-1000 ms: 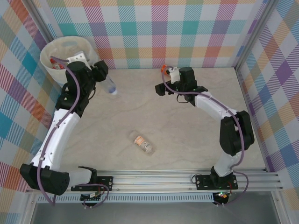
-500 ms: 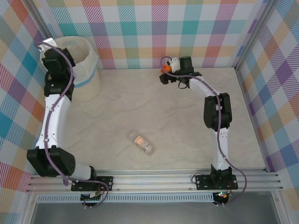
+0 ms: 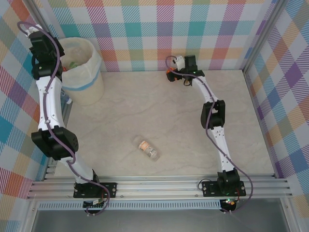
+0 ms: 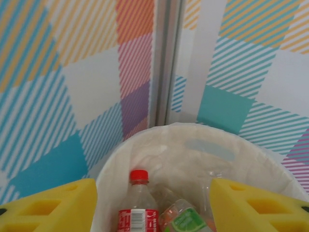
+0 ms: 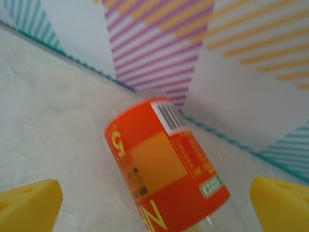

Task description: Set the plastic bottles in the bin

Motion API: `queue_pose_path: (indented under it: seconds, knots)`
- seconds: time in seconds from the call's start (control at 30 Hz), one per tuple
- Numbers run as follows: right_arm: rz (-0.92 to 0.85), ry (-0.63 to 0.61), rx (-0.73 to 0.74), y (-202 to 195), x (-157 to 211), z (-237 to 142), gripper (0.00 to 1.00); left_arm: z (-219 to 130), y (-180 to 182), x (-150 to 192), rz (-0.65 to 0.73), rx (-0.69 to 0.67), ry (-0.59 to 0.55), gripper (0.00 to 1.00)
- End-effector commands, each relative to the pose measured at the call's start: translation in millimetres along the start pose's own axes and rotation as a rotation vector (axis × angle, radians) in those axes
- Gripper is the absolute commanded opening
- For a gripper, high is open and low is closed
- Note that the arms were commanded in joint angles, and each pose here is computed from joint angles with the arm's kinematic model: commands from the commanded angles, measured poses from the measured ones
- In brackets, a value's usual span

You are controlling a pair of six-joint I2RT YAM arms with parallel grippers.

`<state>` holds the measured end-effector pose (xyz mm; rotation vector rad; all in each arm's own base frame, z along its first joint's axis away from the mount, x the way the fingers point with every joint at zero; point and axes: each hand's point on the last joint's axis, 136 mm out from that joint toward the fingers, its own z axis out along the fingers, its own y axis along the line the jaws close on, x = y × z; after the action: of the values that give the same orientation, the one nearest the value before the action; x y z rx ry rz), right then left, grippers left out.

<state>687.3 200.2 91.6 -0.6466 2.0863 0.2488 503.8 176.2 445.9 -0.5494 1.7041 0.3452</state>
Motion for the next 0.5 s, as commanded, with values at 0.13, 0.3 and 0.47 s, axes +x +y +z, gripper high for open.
queue_pose_path:
  seconds: [0.13, 0.3, 0.47]
  knots:
    - [-0.043, 0.076, -0.043, -13, 30, -1, 0.98, 1, -15, 9, -0.047, 0.088, 0.128, 0.65]
    - [-0.076, 0.142, -0.083, -2, 45, -3, 0.91, -9, -22, 22, -0.107, 0.142, 0.181, 0.77]
    - [-0.097, 0.199, -0.176, 17, 59, -11, 0.78, -26, -35, 24, -0.195, 0.229, 0.204, 0.89]
